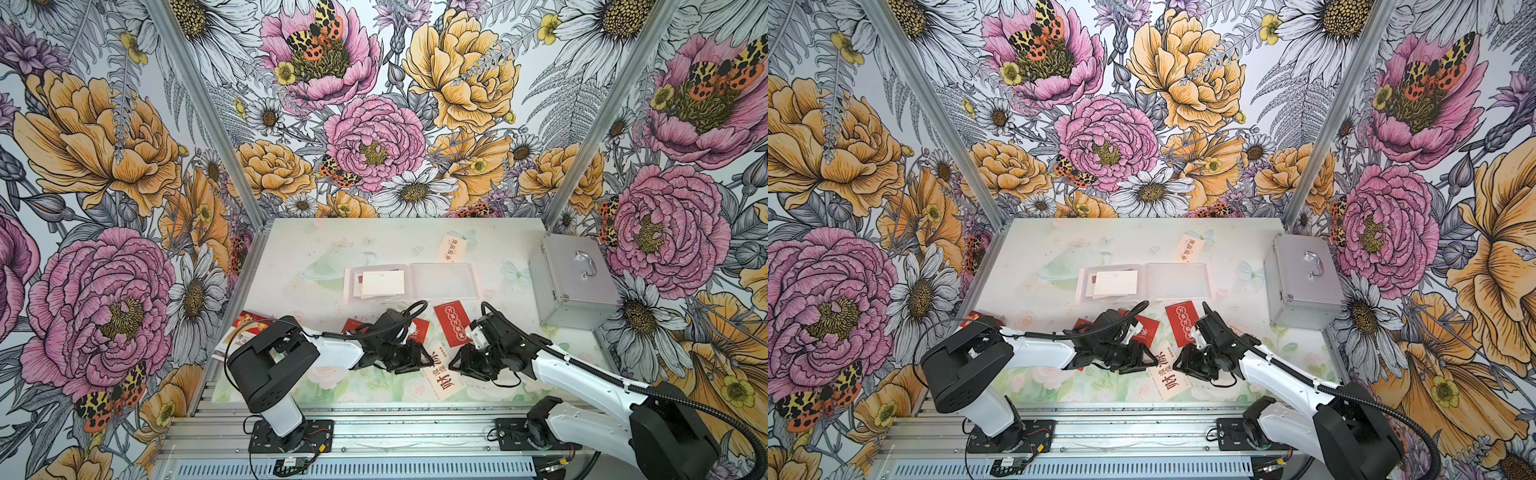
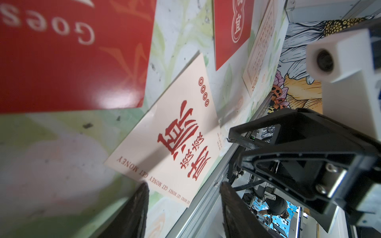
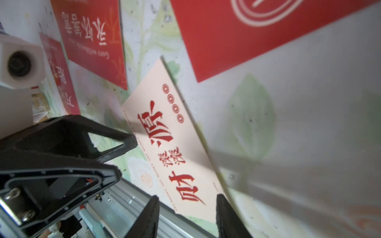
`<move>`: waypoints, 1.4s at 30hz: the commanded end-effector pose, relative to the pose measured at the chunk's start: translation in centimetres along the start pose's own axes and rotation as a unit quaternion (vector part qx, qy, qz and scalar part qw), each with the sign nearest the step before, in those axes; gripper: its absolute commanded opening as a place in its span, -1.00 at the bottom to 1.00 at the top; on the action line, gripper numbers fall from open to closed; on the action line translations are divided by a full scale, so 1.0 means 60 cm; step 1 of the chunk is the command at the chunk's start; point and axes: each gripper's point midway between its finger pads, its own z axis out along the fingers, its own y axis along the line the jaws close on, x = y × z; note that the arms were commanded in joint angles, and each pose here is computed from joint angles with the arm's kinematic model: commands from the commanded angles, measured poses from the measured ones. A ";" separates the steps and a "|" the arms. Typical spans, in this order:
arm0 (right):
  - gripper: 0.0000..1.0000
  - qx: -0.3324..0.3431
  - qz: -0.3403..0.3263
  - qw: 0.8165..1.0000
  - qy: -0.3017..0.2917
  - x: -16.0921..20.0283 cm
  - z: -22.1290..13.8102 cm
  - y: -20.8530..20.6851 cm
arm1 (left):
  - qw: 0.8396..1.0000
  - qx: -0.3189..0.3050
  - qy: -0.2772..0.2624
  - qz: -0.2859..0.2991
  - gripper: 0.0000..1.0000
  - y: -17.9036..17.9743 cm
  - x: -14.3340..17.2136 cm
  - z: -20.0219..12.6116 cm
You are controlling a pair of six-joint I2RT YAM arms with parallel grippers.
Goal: Place the photos into the photo albums
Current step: Pick up the photo at the center of the board.
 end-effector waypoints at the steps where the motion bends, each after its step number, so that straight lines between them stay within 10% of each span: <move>1: -0.07 0.074 -0.006 0.997 -0.013 -0.008 -0.001 -0.044 | 0.999 -0.031 -0.003 -0.016 0.15 0.038 0.007 -0.003; 19: -0.06 -0.001 -0.032 0.997 0.072 0.021 0.034 0.006 | 0.999 -0.030 0.003 -0.029 0.15 0.053 0.010 0.026; 42: -0.39 -0.101 -0.034 0.994 0.025 -0.015 -0.011 0.076 | 0.999 -0.020 -0.003 -0.039 0.14 0.065 0.005 0.046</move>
